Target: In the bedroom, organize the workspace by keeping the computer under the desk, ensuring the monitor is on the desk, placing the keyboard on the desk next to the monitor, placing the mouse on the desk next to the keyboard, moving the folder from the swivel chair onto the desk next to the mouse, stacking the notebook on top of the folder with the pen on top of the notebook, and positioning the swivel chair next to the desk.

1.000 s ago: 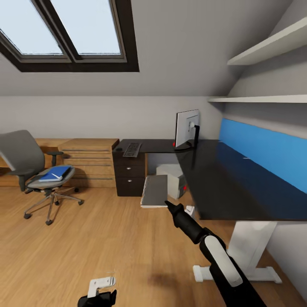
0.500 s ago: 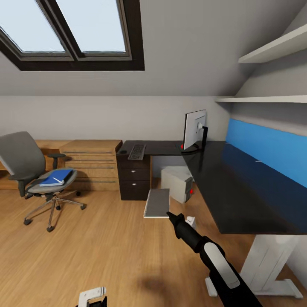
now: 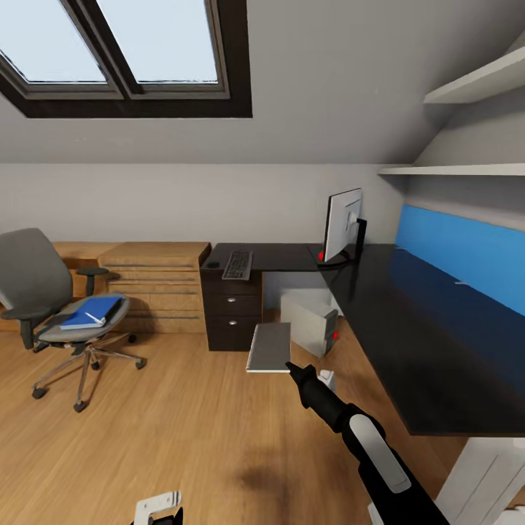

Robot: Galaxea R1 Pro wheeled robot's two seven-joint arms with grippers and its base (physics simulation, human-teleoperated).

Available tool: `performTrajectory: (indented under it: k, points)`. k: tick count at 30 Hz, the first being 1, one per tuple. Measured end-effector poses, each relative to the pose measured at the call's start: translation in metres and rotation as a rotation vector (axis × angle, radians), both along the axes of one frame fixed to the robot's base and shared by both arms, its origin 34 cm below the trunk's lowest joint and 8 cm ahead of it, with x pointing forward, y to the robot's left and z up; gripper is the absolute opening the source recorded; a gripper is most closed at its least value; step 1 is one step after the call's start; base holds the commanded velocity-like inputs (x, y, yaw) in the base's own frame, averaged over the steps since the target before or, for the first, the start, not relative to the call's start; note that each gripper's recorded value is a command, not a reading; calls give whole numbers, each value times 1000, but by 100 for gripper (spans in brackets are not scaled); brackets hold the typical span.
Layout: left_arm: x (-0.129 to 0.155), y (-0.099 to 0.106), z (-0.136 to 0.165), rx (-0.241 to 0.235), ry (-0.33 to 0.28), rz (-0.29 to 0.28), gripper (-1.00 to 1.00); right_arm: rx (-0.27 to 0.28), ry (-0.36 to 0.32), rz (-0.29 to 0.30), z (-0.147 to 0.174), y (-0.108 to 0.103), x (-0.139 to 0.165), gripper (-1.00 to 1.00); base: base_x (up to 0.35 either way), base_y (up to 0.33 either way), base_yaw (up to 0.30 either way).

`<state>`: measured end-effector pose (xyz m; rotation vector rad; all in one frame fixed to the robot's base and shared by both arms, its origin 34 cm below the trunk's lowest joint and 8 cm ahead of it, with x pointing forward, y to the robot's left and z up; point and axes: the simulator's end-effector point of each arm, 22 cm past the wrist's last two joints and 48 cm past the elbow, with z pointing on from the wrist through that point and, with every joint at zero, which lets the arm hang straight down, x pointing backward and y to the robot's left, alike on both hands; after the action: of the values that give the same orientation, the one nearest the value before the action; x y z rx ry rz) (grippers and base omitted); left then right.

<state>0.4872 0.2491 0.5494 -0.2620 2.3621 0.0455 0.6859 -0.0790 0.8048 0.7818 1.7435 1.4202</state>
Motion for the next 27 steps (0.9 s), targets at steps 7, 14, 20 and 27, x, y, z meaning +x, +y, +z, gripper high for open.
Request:
performTrajectory:
  k: [7,14,20,27]
  points:
    - [1,0,4,1,-1,0,100,1,1,0,4,0,0,-100,27,10,0]
    - [2,1,17,1,0,2,100,0,1,0,17,0,2,-100,4,2,0]
    - [3,2,29,0,-2,3,100,0,1,0,28,0,3,-100,146,0,0]
    - [5,2,42,-1,-2,2,100,2,-5,-2,43,-2,5,-100,314,66,0]
